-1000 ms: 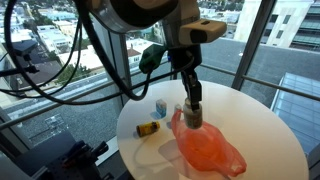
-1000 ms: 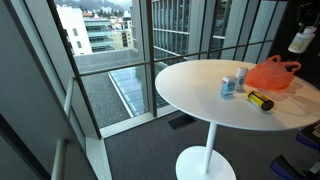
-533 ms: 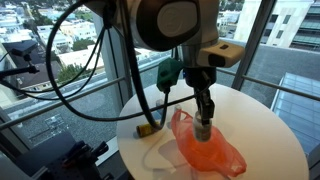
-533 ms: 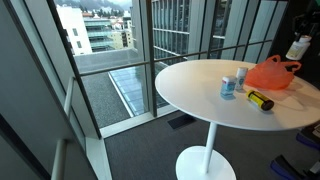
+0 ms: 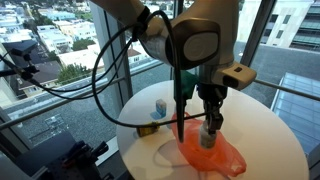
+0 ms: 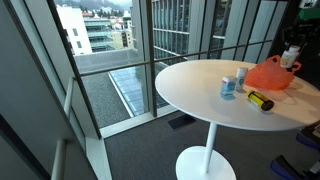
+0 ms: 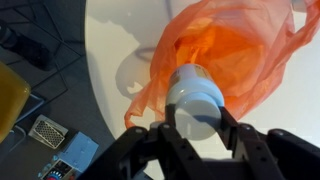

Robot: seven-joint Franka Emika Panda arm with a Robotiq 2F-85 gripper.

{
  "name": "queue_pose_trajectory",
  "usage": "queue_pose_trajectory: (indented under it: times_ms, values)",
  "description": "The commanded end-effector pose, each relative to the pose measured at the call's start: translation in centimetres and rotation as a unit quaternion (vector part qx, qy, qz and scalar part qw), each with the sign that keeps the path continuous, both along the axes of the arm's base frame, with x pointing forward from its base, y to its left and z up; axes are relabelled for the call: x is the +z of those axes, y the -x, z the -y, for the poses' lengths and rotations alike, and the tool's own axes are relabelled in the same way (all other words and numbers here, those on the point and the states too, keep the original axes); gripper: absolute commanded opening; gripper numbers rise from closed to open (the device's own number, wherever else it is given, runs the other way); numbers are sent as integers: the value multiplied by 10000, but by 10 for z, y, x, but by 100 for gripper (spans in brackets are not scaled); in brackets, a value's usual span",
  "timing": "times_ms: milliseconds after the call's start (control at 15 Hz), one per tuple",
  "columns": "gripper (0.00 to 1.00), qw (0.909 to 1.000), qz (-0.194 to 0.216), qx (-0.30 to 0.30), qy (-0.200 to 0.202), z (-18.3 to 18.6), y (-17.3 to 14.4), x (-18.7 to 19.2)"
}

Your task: Pick up the white medicine bottle and put it in the orange plastic bag

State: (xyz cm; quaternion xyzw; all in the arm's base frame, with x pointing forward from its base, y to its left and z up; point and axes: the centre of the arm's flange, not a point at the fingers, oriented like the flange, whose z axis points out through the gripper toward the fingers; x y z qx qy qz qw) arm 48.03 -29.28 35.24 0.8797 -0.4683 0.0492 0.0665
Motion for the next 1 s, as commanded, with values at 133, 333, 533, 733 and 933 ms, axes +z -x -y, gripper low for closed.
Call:
queue_pose_trajectory:
  times_ms: [133,333,533,733,933]
  values:
    - [19,9998,-64,105,-159,9,-19,-11]
    - [44,9997,-117,172,-131,1,-15,-19]
    - [44,9992,-112,333,-194,-10,-13,-11]
    - [44,9991,-111,353,-203,-11,-12,-9]
    - [19,9998,-87,189,-43,0,-17,-21]
